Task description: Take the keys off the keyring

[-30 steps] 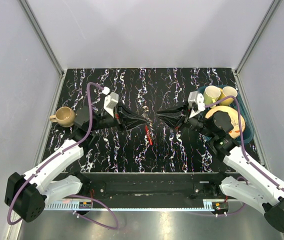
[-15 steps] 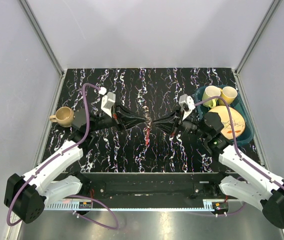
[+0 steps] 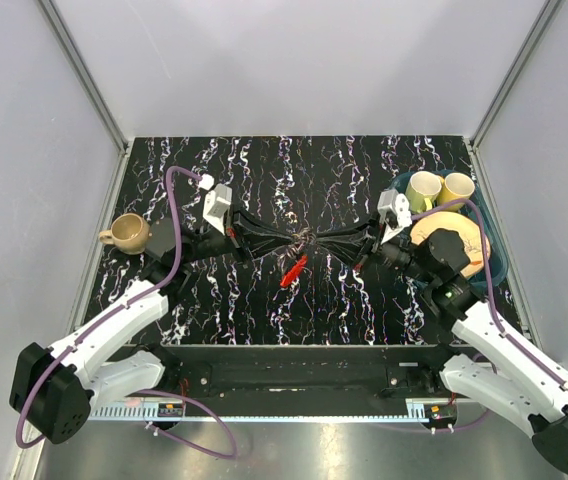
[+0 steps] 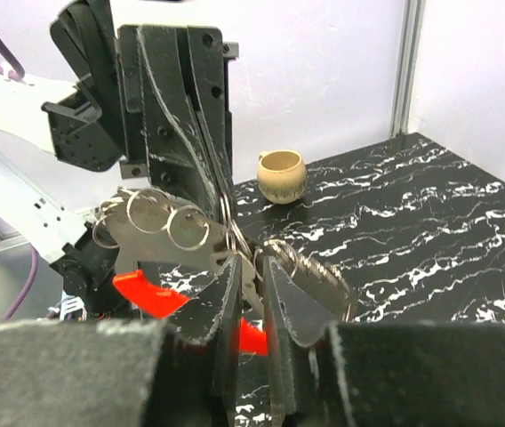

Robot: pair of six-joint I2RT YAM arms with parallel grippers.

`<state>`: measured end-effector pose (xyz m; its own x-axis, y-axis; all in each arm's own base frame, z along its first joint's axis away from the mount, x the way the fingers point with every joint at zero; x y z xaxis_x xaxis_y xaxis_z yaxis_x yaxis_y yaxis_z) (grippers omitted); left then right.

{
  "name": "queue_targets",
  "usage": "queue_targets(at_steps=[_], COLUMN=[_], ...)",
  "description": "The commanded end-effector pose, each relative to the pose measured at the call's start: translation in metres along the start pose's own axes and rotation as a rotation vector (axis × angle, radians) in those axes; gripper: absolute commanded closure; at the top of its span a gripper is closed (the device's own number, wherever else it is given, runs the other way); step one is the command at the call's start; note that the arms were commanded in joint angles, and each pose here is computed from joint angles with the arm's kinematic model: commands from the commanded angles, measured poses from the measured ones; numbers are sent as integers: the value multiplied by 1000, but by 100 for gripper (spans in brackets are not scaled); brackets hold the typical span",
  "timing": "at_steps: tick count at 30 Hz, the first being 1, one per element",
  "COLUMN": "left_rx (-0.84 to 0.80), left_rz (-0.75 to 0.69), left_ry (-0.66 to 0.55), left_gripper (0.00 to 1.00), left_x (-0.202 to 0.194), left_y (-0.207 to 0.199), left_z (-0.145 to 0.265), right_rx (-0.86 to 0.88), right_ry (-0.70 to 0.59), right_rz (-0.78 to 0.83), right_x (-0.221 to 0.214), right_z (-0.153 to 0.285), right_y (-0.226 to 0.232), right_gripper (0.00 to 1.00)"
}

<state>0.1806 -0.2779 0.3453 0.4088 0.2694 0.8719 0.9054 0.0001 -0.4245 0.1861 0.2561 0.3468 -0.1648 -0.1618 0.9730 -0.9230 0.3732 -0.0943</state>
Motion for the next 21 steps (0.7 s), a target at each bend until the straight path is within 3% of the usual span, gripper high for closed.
queue_targets(at_steps=[1,9,21], left_rx=[-43,-51,-52], left_rz=[-77,-68,-56], left_ry=[-55,-52,-67], left_gripper=[100,100,100], left_x=[18,20,21], left_y=[-11,-12,-12], left_z=[-2,-4,-4], right_rx=[107,167,205], right_ry=[-124,-136,-88], right_rz=[73,66,10], right_x=[47,53,25], right_z=[-8,-19,-26], right_y=[14,16,17], right_gripper=[80,85,86])
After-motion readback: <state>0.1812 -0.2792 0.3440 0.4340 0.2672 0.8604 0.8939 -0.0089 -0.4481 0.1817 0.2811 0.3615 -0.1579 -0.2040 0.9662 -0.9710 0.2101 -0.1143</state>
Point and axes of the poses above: each gripper's point midway between its finger pads, its own z axis back along the fingers, its own y axis along the line the jaws close on, x = y × z, the point moved 1 cm from there along z, back along the fingers, and after that the axes turned 12 degrees about z, right-handed, at the moved point
